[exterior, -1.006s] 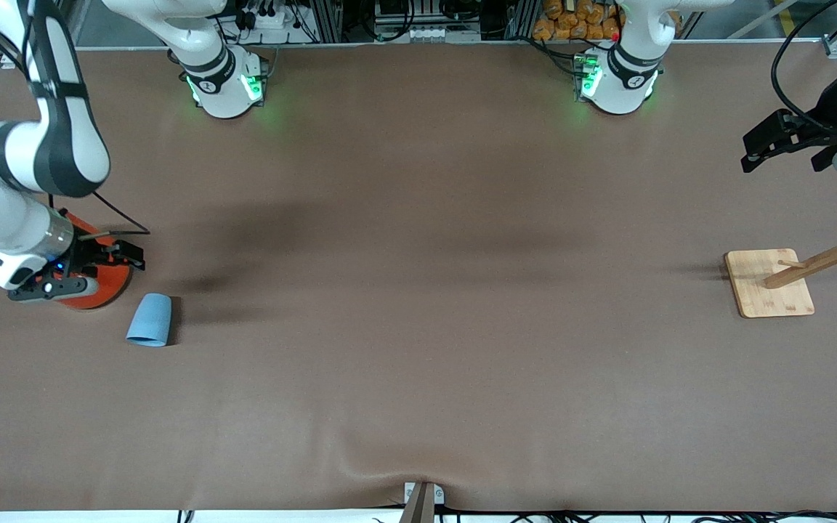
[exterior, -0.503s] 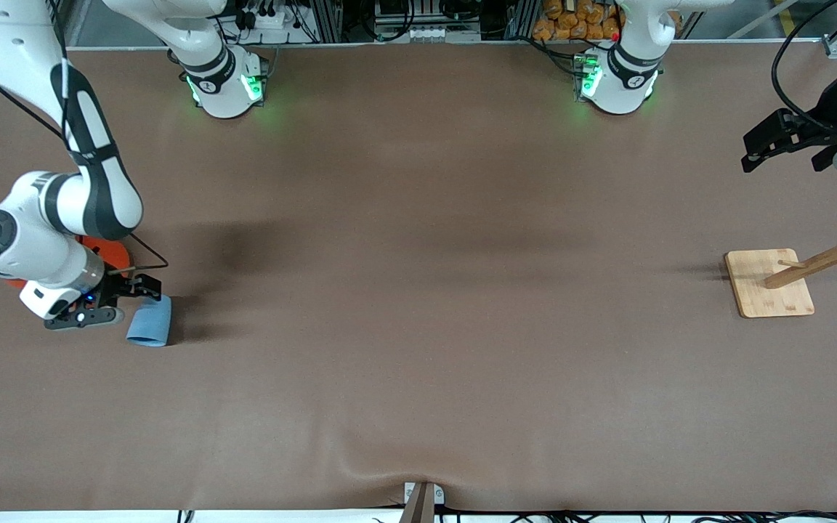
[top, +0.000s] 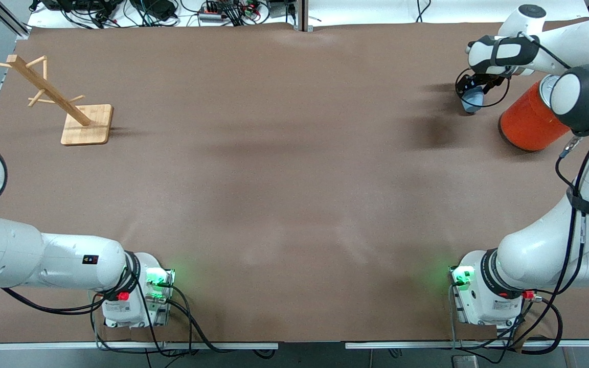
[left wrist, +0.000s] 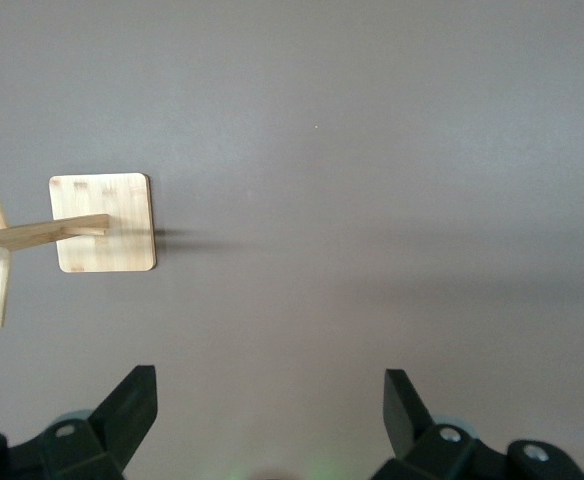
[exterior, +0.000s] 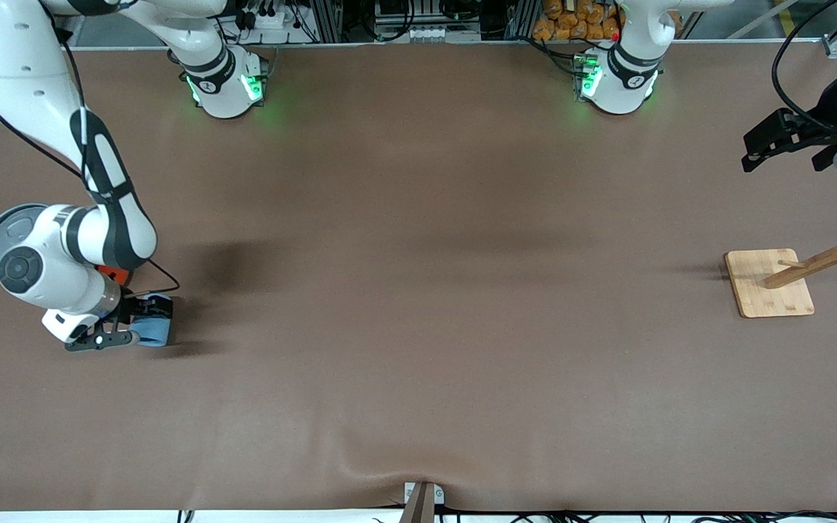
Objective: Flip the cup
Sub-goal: 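Close the right gripper on the blue cup and lift it, then carry the cup to mid-table with the right gripper while the left gripper approaches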
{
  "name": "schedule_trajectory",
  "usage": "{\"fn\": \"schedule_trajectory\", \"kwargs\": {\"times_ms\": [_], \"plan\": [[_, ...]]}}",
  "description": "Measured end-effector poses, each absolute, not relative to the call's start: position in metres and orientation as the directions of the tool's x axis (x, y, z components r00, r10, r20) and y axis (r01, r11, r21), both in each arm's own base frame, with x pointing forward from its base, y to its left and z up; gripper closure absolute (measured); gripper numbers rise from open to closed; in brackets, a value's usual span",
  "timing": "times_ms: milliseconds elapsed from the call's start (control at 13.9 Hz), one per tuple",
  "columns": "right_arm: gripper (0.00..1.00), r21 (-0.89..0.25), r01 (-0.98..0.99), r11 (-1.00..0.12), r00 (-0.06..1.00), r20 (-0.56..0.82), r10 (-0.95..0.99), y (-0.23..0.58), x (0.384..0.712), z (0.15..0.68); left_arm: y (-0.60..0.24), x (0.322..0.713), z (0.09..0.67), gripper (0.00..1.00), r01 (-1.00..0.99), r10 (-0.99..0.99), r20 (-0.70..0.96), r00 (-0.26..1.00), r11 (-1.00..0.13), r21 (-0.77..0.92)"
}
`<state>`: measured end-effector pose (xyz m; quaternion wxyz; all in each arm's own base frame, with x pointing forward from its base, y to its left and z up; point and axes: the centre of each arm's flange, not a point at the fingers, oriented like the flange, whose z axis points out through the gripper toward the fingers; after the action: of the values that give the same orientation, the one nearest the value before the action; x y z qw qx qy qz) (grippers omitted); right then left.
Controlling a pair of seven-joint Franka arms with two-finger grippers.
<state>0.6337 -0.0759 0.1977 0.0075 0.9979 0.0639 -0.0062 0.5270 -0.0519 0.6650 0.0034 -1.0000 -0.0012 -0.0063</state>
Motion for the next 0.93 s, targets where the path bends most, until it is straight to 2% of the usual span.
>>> {"fn": "schedule_trajectory", "kwargs": {"times_ms": [72,144,503,934], "plan": [[0.07,0.012,0.124,-0.992,0.992,-0.01,0.124,-0.075,0.635,0.19,-0.052,0.527,0.665,0.0,0.003,0.002,0.013,1.0,-1.0,-0.007],[0.19,0.012,0.125,-0.992,0.992,-0.009,0.125,-0.074,0.637,0.188,-0.052,0.527,0.665,0.0,0.003,0.003,0.013,1.0,-1.0,-0.007],[0.2,0.002,0.153,-0.988,0.988,-0.009,0.153,-0.059,0.653,0.222,-0.051,0.527,0.665,0.0,0.005,0.004,0.013,1.0,-1.0,-0.007],[0.2,-0.052,0.413,-0.909,0.908,-0.054,0.415,0.008,0.667,0.356,-0.05,0.527,0.666,0.0,-0.005,-0.006,0.013,1.0,-1.0,-0.007]]}}
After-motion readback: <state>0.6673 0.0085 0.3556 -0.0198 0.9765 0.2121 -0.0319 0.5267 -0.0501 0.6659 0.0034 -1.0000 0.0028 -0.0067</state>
